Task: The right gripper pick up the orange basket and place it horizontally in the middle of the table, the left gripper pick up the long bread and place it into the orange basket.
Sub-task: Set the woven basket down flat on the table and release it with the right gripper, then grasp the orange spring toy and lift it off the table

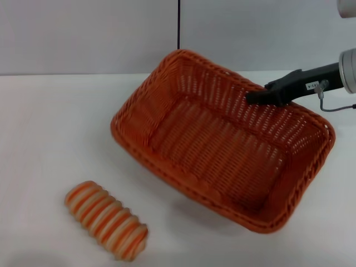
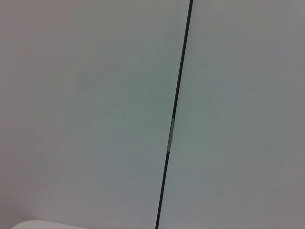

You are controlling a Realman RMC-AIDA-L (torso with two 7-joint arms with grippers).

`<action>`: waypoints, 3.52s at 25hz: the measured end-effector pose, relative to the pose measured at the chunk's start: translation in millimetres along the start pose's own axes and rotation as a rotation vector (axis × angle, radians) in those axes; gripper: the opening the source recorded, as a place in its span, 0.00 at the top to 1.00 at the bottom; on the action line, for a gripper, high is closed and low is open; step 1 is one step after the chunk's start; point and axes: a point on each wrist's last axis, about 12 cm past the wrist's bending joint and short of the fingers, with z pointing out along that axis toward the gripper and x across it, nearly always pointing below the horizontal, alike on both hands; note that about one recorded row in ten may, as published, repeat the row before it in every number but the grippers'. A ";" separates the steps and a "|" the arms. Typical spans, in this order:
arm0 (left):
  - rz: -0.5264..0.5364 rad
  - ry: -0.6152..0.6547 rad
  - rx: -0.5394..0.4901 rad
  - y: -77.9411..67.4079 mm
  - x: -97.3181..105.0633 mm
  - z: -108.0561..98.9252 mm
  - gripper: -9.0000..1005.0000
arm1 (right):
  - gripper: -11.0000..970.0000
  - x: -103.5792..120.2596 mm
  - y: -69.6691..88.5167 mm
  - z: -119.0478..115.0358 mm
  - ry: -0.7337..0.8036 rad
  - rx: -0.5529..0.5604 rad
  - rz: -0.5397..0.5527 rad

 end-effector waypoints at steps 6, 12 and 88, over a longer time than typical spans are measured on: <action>-0.001 0.006 -0.001 -0.3 0.7 1.2 0.20 | 0.83 -15.8 18.4 3.7 0.084 -0.086 -0.179; -0.006 0.008 -0.013 1.0 1.8 -4.3 0.20 | 0.83 -31.4 28.0 3.7 0.151 -0.064 -0.317; -0.182 -0.054 0.247 19.3 -35.2 -35.9 0.20 | 0.55 -39.2 81.5 -55.4 -0.372 0.371 -0.833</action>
